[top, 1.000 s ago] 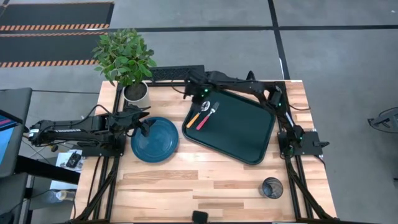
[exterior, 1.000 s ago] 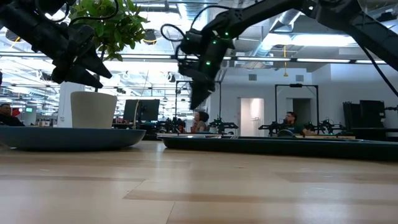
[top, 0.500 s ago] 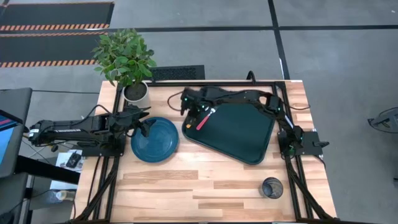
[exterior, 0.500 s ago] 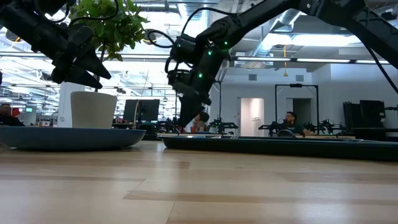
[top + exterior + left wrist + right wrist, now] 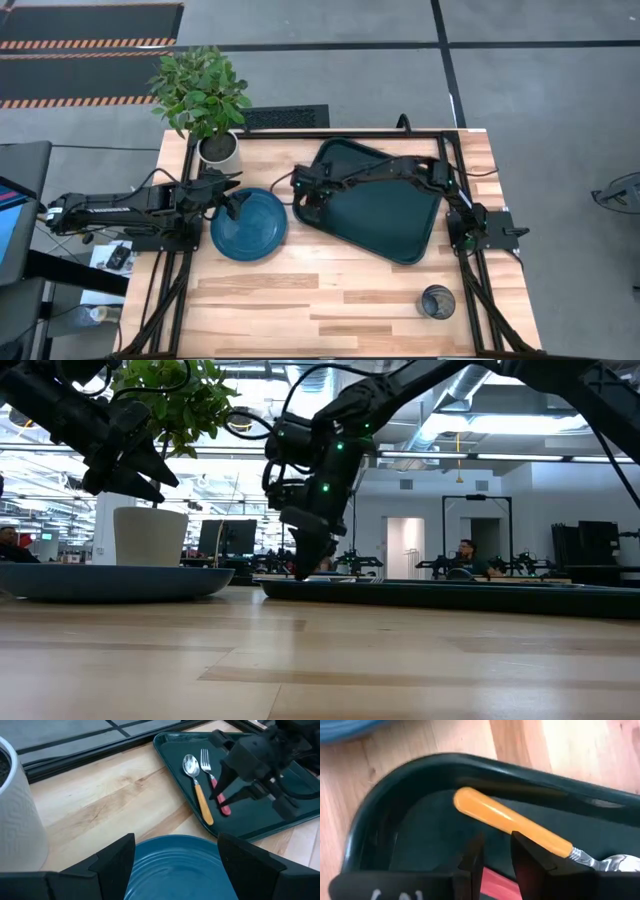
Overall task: Pick and place plate/cup/fork/spoon on tray
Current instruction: Put the pink fork on the black tray to the right of the orange spoon, then adjust the orange spoon on the black tray, then adjust the pink fork on the black tray
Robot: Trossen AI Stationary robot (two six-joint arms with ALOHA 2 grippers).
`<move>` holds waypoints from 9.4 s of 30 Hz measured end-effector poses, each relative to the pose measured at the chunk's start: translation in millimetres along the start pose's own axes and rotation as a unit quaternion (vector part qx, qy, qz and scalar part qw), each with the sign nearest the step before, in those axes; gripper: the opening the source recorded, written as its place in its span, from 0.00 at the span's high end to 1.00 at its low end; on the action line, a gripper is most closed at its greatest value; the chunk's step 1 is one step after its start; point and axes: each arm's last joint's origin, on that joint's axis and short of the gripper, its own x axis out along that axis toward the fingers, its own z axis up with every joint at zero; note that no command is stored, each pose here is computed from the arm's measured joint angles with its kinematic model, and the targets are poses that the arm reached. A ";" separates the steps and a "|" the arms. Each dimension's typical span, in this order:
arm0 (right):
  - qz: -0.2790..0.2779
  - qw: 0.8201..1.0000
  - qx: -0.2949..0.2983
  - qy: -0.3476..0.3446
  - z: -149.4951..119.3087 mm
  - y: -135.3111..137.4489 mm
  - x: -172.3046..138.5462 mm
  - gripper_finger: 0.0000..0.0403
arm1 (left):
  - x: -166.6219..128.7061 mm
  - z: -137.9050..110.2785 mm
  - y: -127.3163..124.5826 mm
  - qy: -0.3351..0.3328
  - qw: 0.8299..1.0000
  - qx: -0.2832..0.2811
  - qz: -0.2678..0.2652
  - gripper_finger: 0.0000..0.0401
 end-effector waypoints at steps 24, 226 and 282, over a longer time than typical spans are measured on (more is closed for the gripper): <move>-0.020 0.999 0.002 0.050 -13.5 15.9 0.1 0.71 | 0.0 0.1 0.0 -0.001 1.000 0.003 0.001 0.33; -0.011 0.999 0.013 -0.037 -32.9 49.7 4.0 0.71 | 0.0 -0.8 1.4 -0.002 1.000 0.008 0.016 0.33; -0.024 0.999 0.033 -0.001 -56.9 56.0 -12.2 0.71 | 0.0 -0.7 1.6 -0.003 1.000 0.012 0.018 0.33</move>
